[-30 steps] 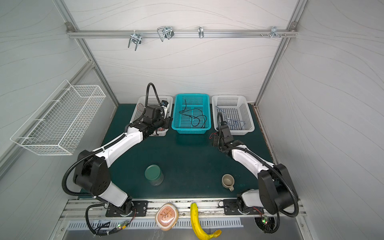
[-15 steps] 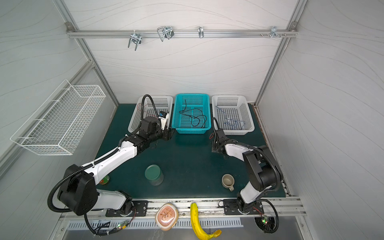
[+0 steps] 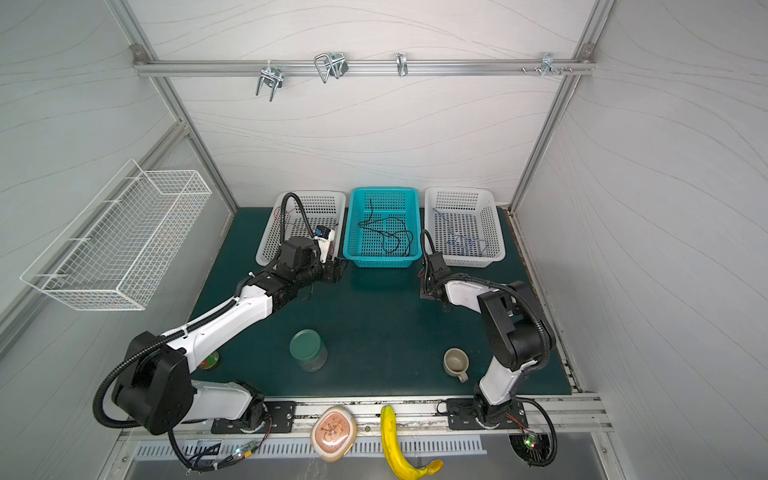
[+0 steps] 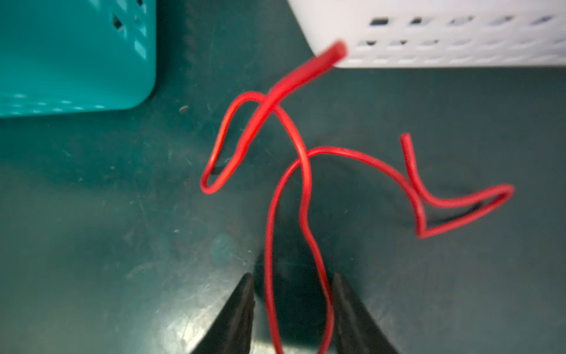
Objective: Untangle the cables
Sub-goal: 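Grasp the loose red wire with the right gripper while the left returns, then lift the red wire toward the left gripper with the right gripper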
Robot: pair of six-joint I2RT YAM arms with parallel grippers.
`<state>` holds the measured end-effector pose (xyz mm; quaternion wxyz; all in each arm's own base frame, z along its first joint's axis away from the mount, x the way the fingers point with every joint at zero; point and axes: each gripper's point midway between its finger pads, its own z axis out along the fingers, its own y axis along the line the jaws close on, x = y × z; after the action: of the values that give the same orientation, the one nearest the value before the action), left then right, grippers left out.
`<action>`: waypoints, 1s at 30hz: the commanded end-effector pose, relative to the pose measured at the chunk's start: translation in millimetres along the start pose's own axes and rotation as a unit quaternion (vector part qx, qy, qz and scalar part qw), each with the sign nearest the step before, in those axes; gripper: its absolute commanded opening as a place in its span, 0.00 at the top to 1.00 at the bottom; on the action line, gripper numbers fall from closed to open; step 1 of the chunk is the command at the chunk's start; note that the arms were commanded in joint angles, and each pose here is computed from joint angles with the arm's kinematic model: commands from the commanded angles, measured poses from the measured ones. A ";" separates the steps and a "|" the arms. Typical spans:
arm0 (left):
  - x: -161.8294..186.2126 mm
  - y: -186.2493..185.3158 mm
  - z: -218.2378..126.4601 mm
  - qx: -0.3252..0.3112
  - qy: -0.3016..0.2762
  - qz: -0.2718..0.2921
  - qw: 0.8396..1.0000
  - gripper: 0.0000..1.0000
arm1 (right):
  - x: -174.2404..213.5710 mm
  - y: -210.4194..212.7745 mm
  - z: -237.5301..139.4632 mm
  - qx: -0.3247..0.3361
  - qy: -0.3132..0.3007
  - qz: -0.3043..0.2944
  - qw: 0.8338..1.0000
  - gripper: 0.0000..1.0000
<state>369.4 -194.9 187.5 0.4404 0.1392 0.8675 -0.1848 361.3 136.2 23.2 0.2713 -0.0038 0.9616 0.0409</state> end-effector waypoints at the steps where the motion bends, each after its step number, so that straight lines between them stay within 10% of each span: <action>1: -16.2 -6.9 -5.9 0.015 -0.031 -0.002 0.999 0.38 | 2.2 0.1 4.6 0.002 0.009 0.001 1.000 0.76; 7: -14.8 -7.2 -5.3 0.016 -0.029 -0.002 0.999 0.38 | 4.3 8.7 1.4 -0.009 0.007 -0.017 1.000 1.00; 15: -11.1 -8.2 -8.1 0.020 -0.026 -0.003 0.999 0.38 | -13.4 54.7 -35.4 -0.099 -0.048 -0.089 0.990 1.00; 30: -9.5 -58.0 -12.3 0.128 -0.037 -0.035 0.991 0.38 | -44.1 149.1 -148.0 -0.384 -0.135 -0.155 0.900 1.00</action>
<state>349.7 -218.2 189.2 0.4248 0.1401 0.8559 -0.2596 326.0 254.7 148.6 0.3542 -0.2121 0.8532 0.3188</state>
